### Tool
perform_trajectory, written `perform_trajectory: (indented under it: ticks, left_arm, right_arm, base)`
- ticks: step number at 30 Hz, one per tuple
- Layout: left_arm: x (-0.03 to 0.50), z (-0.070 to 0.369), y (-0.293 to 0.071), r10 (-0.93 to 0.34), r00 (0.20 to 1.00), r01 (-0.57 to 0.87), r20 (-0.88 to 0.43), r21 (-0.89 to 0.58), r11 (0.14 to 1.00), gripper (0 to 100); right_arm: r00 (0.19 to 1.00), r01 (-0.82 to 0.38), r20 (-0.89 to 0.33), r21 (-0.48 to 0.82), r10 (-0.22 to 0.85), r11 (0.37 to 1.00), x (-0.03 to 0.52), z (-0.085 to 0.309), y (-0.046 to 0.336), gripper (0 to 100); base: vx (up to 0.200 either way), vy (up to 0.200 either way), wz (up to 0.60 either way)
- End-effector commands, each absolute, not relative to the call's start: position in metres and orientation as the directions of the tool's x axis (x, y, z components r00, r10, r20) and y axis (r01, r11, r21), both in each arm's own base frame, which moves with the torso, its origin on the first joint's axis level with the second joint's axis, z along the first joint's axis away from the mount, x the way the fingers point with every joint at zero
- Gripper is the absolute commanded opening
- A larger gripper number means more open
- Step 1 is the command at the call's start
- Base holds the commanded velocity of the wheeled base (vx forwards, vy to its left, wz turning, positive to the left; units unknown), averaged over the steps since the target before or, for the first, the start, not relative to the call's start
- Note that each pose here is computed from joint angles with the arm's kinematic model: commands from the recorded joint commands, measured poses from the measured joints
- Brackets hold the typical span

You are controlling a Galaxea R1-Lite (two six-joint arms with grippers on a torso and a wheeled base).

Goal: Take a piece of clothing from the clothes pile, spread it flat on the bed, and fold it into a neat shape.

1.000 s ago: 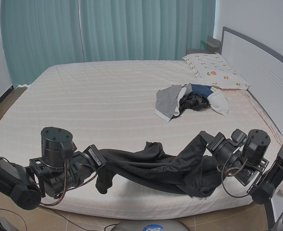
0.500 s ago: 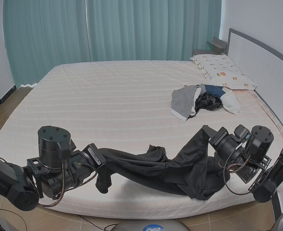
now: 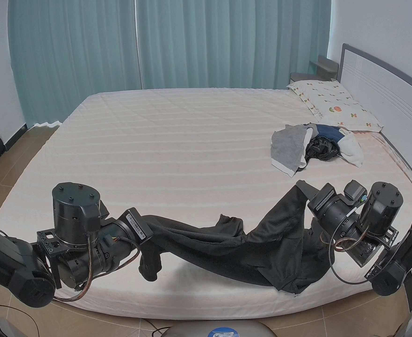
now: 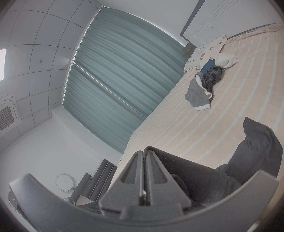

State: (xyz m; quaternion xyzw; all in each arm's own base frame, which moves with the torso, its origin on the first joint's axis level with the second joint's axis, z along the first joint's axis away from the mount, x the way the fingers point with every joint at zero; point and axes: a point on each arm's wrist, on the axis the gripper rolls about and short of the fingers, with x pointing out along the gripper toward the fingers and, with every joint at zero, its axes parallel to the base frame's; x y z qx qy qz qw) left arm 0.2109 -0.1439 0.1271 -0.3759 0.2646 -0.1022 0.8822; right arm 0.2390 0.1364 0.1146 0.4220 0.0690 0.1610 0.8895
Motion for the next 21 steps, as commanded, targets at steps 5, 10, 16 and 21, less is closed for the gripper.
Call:
perform_trajectory:
  ticks: [5, 10, 16, 21]
  left_arm:
    - [0.2113, 0.1248, -0.1440, -0.377, 0.835, -0.024, -0.401, -0.712, 0.702, 0]
    - [0.2111, 0.1262, -0.1434, -0.377, 0.838, -0.022, -0.395, -0.714, 0.699, 0]
    - [0.2083, 0.1229, -0.1429, -0.378, 0.832, -0.027, -0.406, -0.710, 0.704, 0]
    - [0.2031, 0.1254, -0.1486, -0.405, 0.824, 0.000, -0.398, -0.713, 0.701, 0]
  right_arm:
    - [0.937, -0.236, 0.020, 0.774, 0.350, 0.588, 0.2380, 0.1151, 0.1365, 0]
    - [0.937, -0.235, 0.018, 0.774, 0.350, 0.588, 0.2377, 0.1148, 0.1364, 0]
    - [0.937, -0.233, 0.014, 0.769, 0.348, 0.596, 0.2363, 0.1142, 0.1355, 0]
    - [0.933, -0.250, 0.018, 0.752, 0.360, 0.610, 0.2354, 0.1158, 0.1344, 0]
  base:
    - [0.000, 0.200, 0.00]
    - [0.000, 0.000, 0.00]
    - [-0.067, 0.000, 0.00]
    - [-0.200, 0.000, 0.00]
